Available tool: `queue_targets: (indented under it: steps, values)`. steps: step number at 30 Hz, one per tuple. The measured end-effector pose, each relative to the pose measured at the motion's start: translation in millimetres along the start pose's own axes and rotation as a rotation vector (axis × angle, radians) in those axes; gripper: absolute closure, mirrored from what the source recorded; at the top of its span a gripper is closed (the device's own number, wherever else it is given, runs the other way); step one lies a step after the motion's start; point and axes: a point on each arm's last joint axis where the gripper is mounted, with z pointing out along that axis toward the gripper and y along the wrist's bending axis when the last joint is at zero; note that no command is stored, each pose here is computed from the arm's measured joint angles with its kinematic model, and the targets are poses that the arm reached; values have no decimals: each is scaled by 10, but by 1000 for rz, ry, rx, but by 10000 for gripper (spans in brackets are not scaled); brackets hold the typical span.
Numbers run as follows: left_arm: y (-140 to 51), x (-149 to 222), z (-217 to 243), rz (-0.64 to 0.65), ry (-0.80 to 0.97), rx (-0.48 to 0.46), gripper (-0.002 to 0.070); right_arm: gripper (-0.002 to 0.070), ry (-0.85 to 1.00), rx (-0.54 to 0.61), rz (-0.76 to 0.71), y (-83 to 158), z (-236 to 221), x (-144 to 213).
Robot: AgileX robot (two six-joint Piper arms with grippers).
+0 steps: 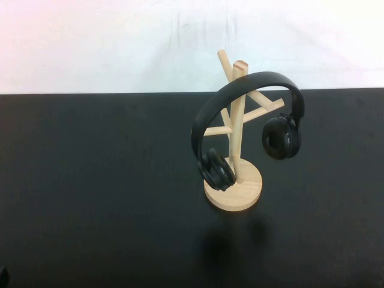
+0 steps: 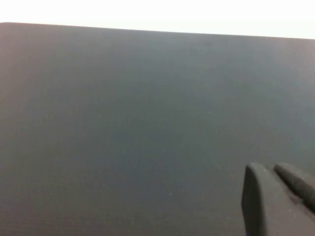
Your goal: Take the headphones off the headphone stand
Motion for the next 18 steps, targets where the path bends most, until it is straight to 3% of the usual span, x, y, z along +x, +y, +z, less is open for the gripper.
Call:
queue_targets:
  steps: [18]
  values:
    - [0, 0, 0, 0, 0, 0, 673, 684, -108, 10, 4, -9, -3, -94]
